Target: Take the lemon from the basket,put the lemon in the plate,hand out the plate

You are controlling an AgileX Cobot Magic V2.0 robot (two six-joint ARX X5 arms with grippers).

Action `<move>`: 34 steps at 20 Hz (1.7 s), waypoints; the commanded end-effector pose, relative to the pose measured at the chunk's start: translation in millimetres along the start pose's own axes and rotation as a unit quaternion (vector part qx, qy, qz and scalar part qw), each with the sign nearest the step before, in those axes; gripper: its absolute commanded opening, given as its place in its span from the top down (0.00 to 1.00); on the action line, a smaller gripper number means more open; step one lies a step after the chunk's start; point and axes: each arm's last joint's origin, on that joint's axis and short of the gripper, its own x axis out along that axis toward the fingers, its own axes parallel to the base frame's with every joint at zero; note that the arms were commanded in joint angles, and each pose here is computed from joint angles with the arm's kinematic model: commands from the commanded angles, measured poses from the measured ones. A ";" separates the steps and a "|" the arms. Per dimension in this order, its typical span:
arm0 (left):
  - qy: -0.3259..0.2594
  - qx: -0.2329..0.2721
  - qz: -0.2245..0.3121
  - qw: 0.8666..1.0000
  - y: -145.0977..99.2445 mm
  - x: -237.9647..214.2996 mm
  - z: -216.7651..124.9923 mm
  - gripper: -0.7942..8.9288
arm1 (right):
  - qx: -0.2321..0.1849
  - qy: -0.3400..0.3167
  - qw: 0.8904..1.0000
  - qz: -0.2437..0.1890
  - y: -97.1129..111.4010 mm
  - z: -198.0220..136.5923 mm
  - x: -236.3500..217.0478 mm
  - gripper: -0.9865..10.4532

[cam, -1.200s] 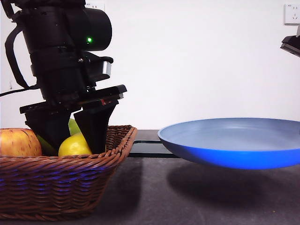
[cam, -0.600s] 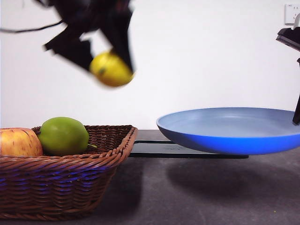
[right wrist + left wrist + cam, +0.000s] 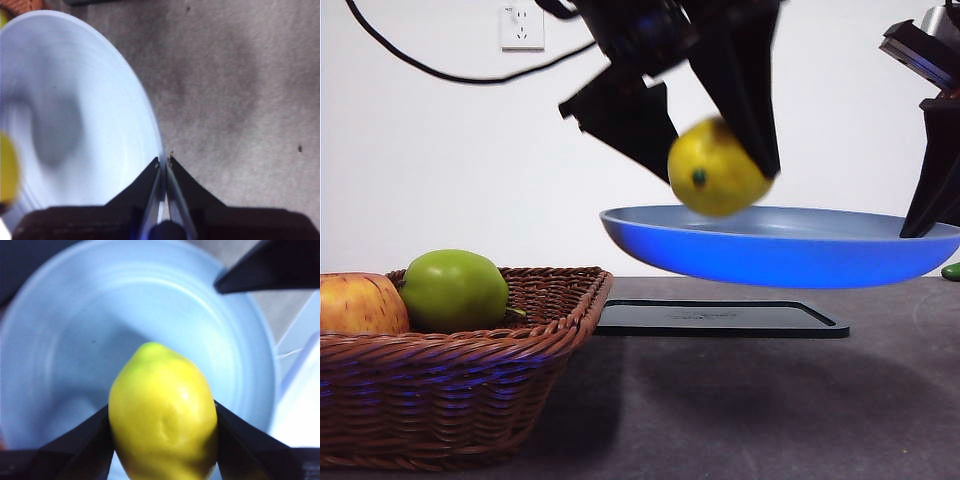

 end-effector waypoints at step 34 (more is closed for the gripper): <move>-0.045 0.015 0.076 0.996 1.0 -58.1 -4.1 0.52 | 0.020 0.043 0.998 0.036 9.2 40.0 17.5 0.91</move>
